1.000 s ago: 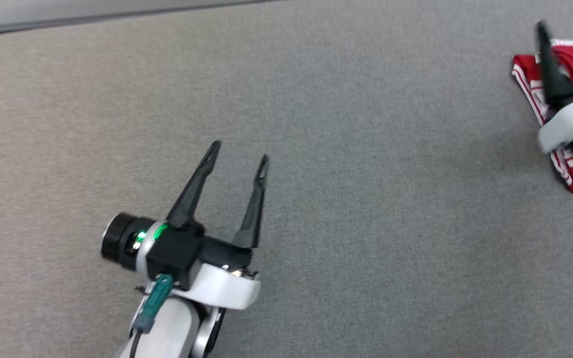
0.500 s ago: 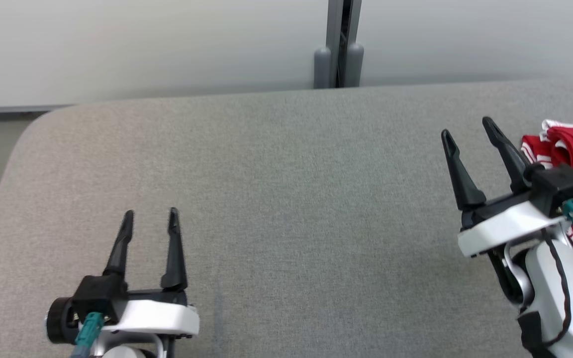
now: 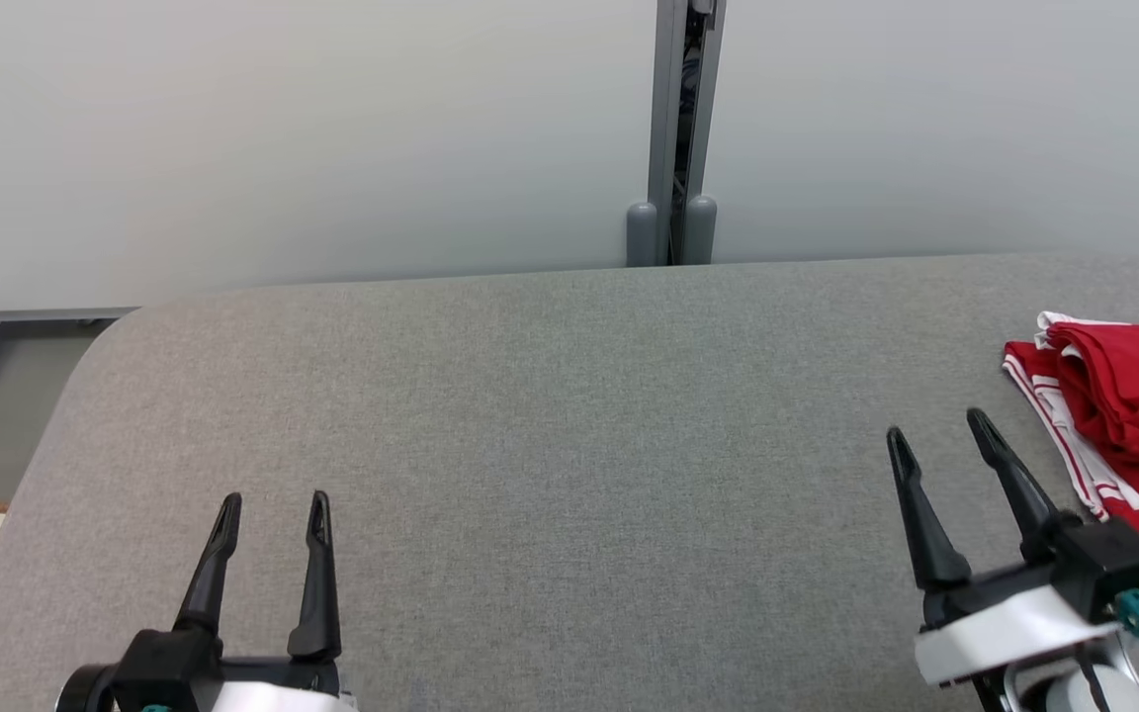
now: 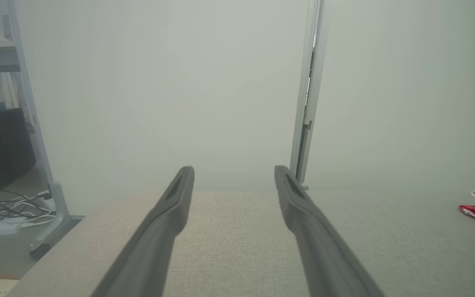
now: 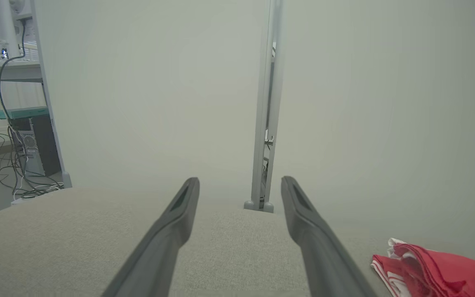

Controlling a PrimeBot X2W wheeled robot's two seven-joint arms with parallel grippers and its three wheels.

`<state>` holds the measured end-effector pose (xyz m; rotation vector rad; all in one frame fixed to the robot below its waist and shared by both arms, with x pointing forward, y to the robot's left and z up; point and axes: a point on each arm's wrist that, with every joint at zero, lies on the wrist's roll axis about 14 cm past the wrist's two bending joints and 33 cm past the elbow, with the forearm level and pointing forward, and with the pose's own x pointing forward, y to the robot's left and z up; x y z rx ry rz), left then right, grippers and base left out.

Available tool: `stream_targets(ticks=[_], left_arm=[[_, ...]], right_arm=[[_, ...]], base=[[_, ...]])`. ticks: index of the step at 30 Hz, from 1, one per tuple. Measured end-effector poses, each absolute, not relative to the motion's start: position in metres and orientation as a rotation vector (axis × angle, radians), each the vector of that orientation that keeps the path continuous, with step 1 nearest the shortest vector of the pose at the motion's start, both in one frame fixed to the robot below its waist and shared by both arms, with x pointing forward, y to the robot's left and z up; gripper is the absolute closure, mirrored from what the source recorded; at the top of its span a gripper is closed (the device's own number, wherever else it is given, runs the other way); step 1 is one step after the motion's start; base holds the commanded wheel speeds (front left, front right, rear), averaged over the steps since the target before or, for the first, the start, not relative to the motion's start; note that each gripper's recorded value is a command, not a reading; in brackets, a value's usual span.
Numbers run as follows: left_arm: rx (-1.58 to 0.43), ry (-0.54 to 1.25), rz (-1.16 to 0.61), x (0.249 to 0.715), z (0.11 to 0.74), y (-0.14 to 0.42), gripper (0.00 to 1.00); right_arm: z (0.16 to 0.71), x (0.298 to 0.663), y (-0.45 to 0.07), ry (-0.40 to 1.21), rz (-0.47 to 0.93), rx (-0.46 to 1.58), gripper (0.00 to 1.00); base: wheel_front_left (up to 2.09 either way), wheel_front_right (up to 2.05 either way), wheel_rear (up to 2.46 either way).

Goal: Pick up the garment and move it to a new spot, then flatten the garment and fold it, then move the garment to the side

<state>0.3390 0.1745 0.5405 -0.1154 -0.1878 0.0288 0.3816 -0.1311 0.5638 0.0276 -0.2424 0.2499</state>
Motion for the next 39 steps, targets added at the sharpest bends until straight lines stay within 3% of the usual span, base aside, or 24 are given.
stream_targets(ticks=[11, 25, 26, 39], left_arm=[[-0.098, -0.045, 0.008, 0.322, 0.493, 0.170, 0.00], [-0.116, -0.033, 0.003, 0.326, 0.490, 0.168, 0.00], [-0.111, -0.035, 0.004, 0.327, 0.490, 0.168, 1.00], [-0.301, 0.061, 0.043, 0.322, 0.468, 0.173, 1.00]], right_arm=[[0.524, 0.338, -0.152, -0.139, 0.158, 0.086, 0.00], [0.528, 0.338, -0.156, -0.155, 0.140, 0.090, 0.00], [0.528, 0.337, -0.156, -0.153, 0.140, 0.090, 1.00], [0.508, 0.334, -0.166, -0.073, 0.089, 0.288, 1.00]], base=[[0.00, 0.00, 0.00], [0.00, 0.00, 0.00], [0.00, 0.00, 0.00], [0.00, 0.00, 0.00]])
